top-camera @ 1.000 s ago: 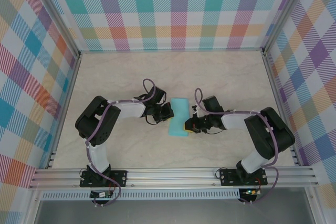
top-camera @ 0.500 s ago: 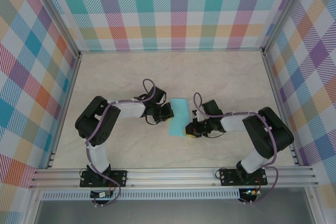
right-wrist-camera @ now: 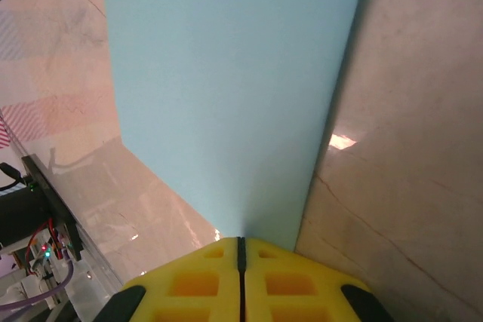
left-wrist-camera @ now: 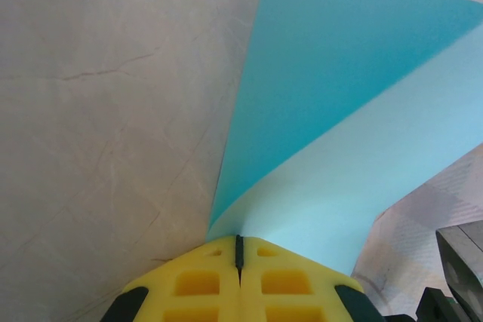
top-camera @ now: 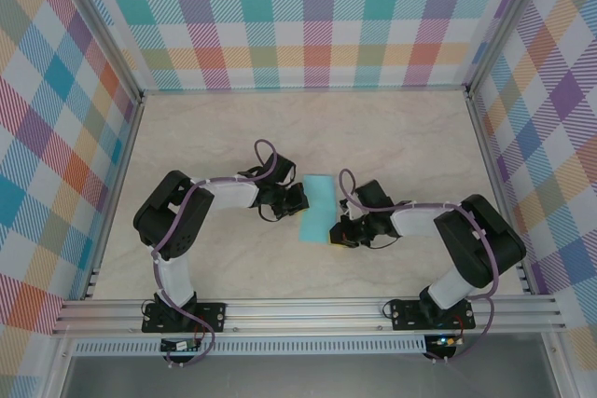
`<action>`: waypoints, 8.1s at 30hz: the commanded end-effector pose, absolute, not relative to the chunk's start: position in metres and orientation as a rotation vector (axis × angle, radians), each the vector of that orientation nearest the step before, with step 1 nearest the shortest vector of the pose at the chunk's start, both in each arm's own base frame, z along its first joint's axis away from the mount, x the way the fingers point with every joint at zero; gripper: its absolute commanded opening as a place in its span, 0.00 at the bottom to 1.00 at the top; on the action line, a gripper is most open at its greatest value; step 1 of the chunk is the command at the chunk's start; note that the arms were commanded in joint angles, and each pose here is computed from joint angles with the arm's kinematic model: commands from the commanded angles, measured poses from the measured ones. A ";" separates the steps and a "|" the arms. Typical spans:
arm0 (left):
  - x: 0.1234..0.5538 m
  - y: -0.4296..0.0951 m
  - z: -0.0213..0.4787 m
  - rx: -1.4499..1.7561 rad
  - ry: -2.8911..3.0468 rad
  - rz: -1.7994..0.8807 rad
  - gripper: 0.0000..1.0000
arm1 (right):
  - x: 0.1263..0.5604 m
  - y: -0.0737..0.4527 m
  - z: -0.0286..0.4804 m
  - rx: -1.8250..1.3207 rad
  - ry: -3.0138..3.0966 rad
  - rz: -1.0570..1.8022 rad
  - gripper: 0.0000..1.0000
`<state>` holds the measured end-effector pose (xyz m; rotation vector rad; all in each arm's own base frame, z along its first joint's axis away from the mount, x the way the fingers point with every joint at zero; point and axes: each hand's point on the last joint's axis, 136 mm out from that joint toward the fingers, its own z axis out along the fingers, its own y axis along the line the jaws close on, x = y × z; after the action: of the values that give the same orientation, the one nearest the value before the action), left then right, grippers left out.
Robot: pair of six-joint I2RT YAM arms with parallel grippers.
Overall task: Fold a paper plane with a square sheet of paper (pick it up from the middle)
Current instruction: First fold in half a square sheet of paper at the center of the table.
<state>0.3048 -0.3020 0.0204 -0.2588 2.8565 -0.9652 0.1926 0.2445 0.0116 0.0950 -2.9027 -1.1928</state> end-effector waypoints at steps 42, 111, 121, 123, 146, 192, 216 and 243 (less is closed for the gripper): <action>0.275 -0.285 -0.011 -0.238 3.027 -0.786 0.00 | 0.306 0.247 0.070 0.037 -3.022 -1.332 0.08; 0.268 -0.279 -0.017 -0.233 3.050 -0.760 0.00 | 0.360 0.229 -0.007 -0.164 -3.016 -1.057 0.06; 0.268 -0.278 -0.017 -0.229 3.051 -0.752 0.00 | 0.380 0.235 0.045 -0.157 -3.012 -1.245 0.07; 0.268 -0.279 -0.017 -0.228 3.051 -0.755 0.00 | 0.387 0.234 0.054 -0.152 -3.014 -1.287 0.07; 0.266 -0.277 -0.015 -0.232 3.049 -0.757 0.00 | 0.358 0.209 -0.019 -0.201 -3.027 -0.961 0.07; 0.269 -0.282 -0.015 -0.234 3.042 -0.784 0.00 | 0.213 0.240 0.034 0.033 -2.998 -1.059 0.09; 0.267 -0.280 -0.012 -0.253 3.036 -0.787 0.00 | 0.361 0.225 0.014 -0.260 -3.043 -1.107 0.09; 0.275 -0.276 0.054 -0.272 2.848 -0.829 0.16 | 0.363 0.248 0.075 0.116 -2.992 -1.354 0.14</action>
<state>0.2803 -0.2827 0.0452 -0.2690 2.8580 -0.8727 0.3603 0.2416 0.0399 0.0436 -2.9934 -1.2510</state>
